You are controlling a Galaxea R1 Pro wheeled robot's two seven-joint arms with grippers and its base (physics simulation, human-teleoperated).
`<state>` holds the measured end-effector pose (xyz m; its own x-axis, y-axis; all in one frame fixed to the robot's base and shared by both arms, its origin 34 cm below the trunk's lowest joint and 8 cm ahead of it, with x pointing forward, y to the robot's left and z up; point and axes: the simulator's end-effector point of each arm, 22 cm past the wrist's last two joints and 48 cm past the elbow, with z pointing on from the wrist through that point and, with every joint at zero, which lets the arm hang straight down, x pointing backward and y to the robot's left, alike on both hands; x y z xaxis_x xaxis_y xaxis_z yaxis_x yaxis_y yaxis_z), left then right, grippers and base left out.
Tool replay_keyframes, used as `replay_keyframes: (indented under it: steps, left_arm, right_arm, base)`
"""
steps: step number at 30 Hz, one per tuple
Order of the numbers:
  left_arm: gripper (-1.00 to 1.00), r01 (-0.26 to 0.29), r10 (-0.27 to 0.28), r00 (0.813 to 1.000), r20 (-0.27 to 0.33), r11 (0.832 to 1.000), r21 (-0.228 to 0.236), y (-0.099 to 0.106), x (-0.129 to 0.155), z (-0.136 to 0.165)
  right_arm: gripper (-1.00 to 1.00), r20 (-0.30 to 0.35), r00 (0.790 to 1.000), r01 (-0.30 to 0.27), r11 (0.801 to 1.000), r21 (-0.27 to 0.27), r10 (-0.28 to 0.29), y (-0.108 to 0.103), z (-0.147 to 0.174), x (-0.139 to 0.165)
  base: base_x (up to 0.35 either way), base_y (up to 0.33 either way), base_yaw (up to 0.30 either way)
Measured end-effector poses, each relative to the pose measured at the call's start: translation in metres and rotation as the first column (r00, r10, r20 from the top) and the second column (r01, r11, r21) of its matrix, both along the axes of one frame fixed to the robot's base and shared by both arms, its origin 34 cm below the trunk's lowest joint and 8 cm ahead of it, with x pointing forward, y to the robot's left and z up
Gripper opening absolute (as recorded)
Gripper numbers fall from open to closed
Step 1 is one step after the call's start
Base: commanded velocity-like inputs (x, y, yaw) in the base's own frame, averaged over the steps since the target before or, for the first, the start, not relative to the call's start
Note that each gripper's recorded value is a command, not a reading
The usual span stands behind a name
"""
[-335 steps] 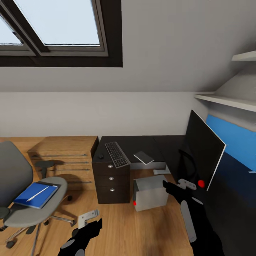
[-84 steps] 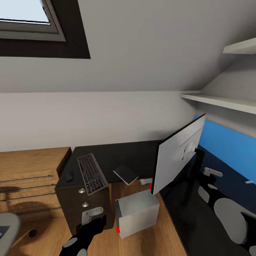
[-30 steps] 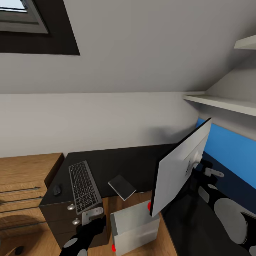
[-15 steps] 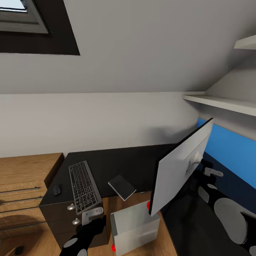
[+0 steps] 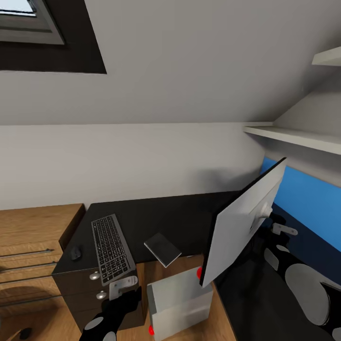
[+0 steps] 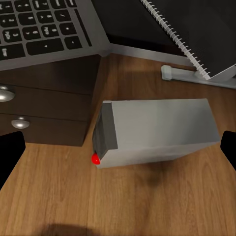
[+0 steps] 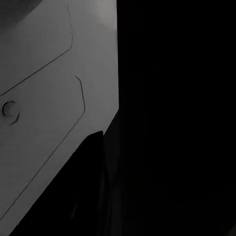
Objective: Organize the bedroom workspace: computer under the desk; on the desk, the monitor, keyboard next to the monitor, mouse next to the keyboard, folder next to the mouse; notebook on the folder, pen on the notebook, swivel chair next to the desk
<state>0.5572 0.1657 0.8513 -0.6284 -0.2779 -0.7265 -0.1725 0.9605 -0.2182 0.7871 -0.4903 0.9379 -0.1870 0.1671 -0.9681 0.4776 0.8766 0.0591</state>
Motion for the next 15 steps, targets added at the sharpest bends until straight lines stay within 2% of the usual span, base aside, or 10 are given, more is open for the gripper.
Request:
replay_keyframes:
  steps: [7,15]
  left_arm:
    - [1.0,0.0,0.0,1.0,0.0,1.0,0.0,0.0001,0.0002,-0.0002]
    - [1.0,0.0,0.0,1.0,-0.001,1.0,0.0,0.0,0.0004,-0.0004]
  right_arm:
    - [-1.0,-0.002,1.0,0.003,1.0,-0.002,-0.003,-0.0005,-0.0002,-0.0001]
    - [-1.0,-0.001,1.0,0.004,1.0,-0.001,-0.004,-0.0006,-0.0006,0.0001]
  base:
    - [-0.057,0.0,0.0]
    - [-0.28,0.0,0.0]
